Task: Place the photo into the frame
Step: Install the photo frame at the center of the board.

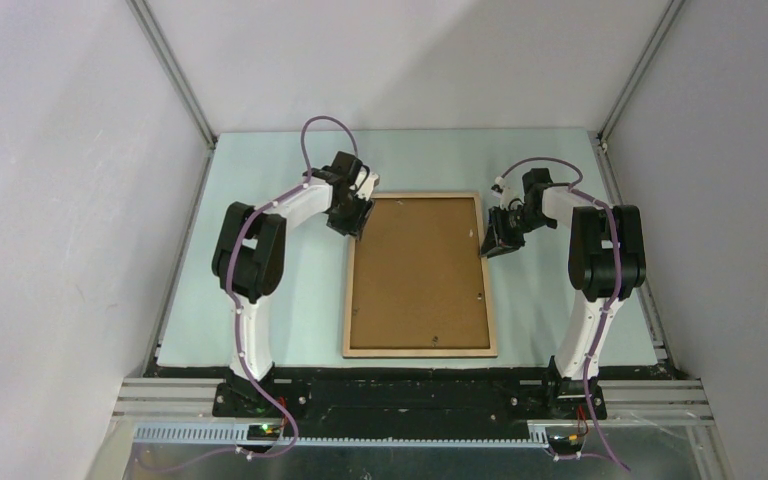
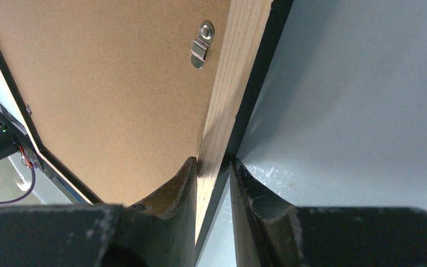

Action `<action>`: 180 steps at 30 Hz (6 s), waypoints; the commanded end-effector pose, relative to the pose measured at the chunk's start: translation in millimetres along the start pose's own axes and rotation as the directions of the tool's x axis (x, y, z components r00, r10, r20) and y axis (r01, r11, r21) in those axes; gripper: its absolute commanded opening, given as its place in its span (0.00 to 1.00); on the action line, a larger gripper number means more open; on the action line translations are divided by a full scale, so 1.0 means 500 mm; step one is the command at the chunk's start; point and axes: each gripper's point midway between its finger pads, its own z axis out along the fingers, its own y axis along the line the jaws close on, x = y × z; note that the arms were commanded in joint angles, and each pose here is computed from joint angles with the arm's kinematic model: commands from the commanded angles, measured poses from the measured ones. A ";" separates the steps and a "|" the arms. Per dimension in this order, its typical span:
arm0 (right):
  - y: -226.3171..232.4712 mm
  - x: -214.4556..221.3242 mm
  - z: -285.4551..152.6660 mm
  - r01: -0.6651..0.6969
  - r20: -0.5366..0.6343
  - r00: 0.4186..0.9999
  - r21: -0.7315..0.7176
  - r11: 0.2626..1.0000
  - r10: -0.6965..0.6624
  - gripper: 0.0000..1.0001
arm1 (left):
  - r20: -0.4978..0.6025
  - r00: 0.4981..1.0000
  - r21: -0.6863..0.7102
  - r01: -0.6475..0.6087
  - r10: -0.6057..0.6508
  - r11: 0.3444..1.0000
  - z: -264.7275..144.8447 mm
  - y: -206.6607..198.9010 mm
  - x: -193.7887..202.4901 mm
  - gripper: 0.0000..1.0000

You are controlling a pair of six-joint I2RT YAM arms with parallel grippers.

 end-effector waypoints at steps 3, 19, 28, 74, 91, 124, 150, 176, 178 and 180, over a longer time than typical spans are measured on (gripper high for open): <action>0.017 -0.011 -0.011 0.005 0.011 1.000 -0.057 0.998 -0.005 0.04 | 0.028 0.999 -0.037 -0.036 0.037 0.999 -0.022 0.011 -0.009 0.47; 0.016 -0.011 -0.011 -0.002 0.010 1.000 -0.063 0.998 0.002 0.04 | 0.058 0.997 -0.009 -0.059 0.059 0.998 -0.022 0.003 -0.032 0.26; 0.015 -0.010 -0.011 -0.003 0.008 1.000 -0.065 0.998 0.004 0.04 | 0.070 0.996 -0.001 -0.059 0.059 0.998 -0.040 -0.002 -0.026 0.61; 0.023 -0.007 0.004 0.060 -0.003 0.998 -0.051 0.997 -0.060 0.04 | -0.022 0.965 0.264 -0.245 0.260 0.933 -0.132 -0.162 0.306 0.90; 0.027 -0.009 0.003 0.059 0.002 0.998 -0.068 0.996 -0.059 0.04 | -0.020 0.945 0.228 -0.313 0.326 0.922 -0.121 -0.182 0.307 0.90; 0.023 -0.008 -0.001 0.043 0.003 0.999 -0.080 0.996 -0.043 0.04 | -0.029 0.920 0.126 -0.385 0.391 0.914 -0.084 -0.202 0.270 0.49; 0.022 -0.008 -0.002 0.039 0.004 0.999 -0.088 0.995 -0.038 0.03 | 0.001 0.915 0.109 -0.402 0.404 0.909 -0.096 -0.199 0.257 0.65; 0.021 -0.008 -0.004 0.030 0.007 1.000 -0.098 0.995 -0.030 0.03 | 0.005 0.905 0.082 -0.424 0.425 0.902 -0.100 -0.188 0.258 0.55; 0.022 -0.008 -0.004 0.031 0.006 1.000 -0.100 0.995 -0.030 0.03 | 0.015 0.905 0.078 -0.424 0.424 0.902 -0.105 -0.188 0.254 0.63; 0.021 -0.008 -0.004 0.031 0.006 1.000 -0.099 0.995 -0.031 0.03 | 0.031 0.906 0.073 -0.423 0.422 0.903 -0.112 -0.188 0.247 0.70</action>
